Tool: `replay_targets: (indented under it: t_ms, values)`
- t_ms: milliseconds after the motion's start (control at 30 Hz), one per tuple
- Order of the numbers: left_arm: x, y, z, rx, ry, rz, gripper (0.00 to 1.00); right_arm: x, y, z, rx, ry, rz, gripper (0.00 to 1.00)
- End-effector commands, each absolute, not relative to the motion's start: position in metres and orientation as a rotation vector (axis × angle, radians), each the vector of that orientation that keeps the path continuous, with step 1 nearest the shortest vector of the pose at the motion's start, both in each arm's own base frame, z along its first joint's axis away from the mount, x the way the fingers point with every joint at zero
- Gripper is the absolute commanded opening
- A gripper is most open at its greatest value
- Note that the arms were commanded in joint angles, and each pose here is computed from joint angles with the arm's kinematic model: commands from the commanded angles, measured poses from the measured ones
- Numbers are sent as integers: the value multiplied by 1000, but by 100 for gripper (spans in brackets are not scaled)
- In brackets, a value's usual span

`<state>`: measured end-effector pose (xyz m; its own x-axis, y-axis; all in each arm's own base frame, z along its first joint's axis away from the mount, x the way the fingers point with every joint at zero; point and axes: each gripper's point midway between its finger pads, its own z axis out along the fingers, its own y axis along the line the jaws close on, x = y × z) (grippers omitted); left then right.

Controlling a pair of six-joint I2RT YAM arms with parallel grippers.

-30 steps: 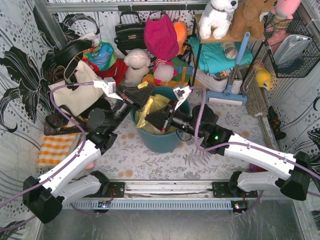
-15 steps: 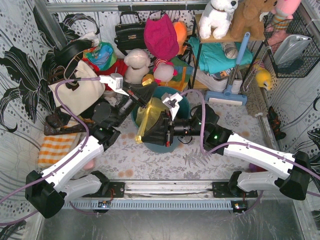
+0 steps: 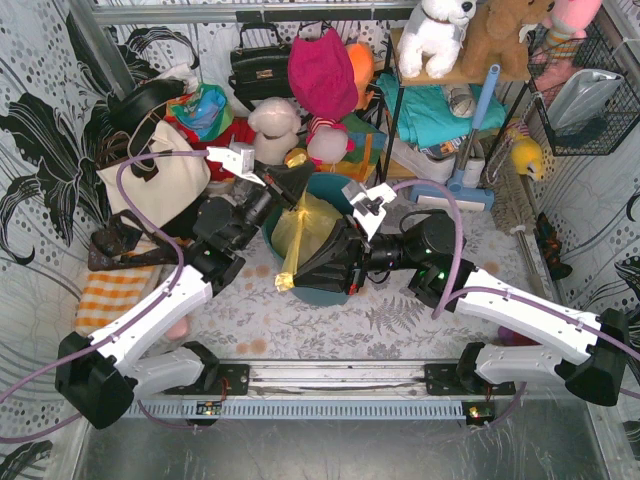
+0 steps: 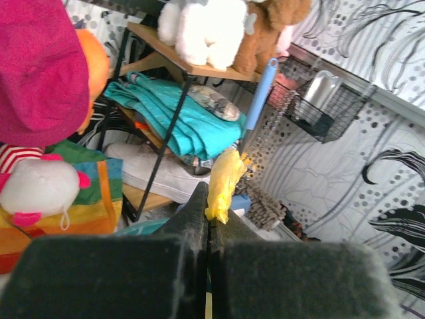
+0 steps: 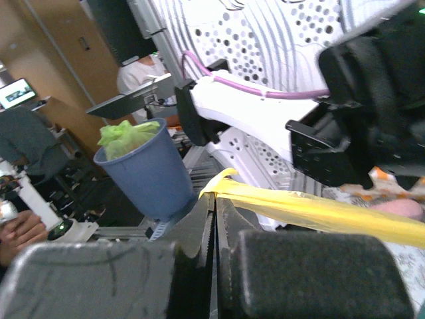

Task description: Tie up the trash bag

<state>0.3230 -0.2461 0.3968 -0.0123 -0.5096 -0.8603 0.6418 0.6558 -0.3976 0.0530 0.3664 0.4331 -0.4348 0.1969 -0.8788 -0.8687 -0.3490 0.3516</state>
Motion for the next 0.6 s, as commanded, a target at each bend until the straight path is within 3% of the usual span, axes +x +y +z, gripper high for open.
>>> replay_targets:
  t_ms: [0, 400, 567]
  values:
    - [363, -220, 391, 41, 1331, -748, 0, 11, 339, 453, -1159, 903, 1967, 0]
    - [428, -215, 362, 19, 1437, -685, 0, -14, 325, 360, -1256, 1258, 2227, 0]
    - [427, -224, 362, 71, 1438, -746, 0, -2, 329, 338, -1177, 1400, 2136, 0]
